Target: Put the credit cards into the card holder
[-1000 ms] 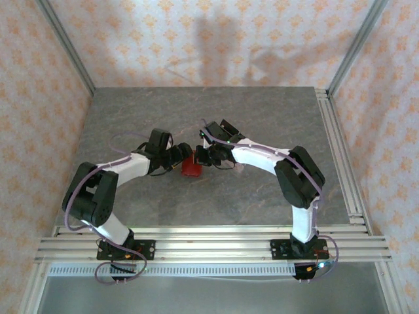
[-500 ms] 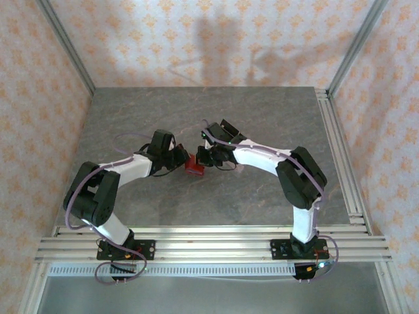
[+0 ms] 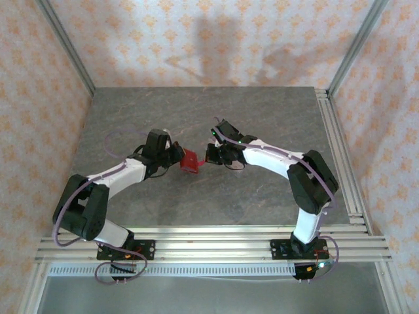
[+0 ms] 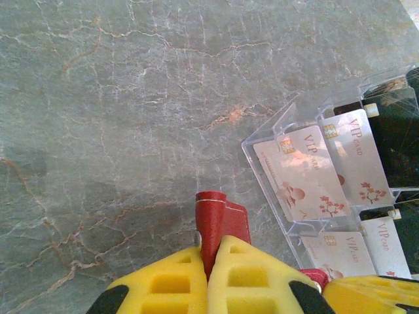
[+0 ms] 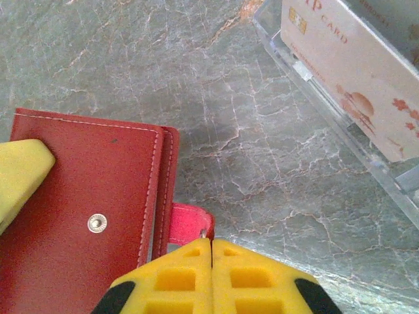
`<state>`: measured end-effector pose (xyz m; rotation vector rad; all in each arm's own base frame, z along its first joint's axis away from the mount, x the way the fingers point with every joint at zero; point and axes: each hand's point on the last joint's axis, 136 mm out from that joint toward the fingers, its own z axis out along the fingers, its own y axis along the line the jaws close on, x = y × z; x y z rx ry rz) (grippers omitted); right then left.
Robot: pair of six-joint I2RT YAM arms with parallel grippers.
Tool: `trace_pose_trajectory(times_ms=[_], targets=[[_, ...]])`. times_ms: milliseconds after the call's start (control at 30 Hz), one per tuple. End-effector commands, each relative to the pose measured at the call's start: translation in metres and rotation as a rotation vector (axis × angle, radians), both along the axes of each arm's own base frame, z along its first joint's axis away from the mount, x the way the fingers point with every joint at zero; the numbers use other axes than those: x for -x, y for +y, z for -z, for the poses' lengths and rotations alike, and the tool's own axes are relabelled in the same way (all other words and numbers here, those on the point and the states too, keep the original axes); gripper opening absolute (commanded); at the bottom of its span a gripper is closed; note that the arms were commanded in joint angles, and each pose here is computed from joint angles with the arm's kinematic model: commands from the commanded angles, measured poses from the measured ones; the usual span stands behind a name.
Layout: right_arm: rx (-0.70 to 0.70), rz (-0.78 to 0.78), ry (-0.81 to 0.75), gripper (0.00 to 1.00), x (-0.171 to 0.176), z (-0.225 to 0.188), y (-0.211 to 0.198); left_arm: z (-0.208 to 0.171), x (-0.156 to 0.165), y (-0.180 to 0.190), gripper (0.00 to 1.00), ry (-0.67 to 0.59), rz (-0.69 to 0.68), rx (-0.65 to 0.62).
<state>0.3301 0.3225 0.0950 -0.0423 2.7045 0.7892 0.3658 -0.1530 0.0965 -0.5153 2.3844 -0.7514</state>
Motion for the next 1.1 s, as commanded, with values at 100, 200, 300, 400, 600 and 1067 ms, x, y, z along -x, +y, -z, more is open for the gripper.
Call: trace_pose_trajectory(times_ms=[100, 200, 300, 400, 600, 1067], targets=[[-0.09, 0.008, 0.015, 0.38, 0.004, -0.01, 0.01, -0.02, -0.003, 0.007, 0.0, -0.089, 0.001, -0.046], [-0.119, 0.008, 0.026, 0.41, 0.003, -0.01, 0.016, -0.024, -0.004, 0.006, 0.0, -0.096, 0.005, -0.041], [-0.146, 0.003, 0.03, 0.43, 0.002, -0.012, 0.021, -0.025, -0.004, 0.006, 0.0, -0.096, 0.007, -0.042], [-0.16, 0.002, 0.029, 0.45, 0.001, -0.016, 0.024, -0.026, -0.003, 0.004, 0.0, -0.099, 0.013, -0.039], [-0.171, 0.0, 0.046, 0.44, -0.001, -0.011, 0.029, -0.03, -0.005, 0.001, 0.0, -0.107, 0.016, -0.03], [-0.155, -0.001, 0.058, 0.15, -0.01, 0.005, 0.036, -0.039, -0.003, -0.002, 0.0, -0.123, 0.021, -0.012]])
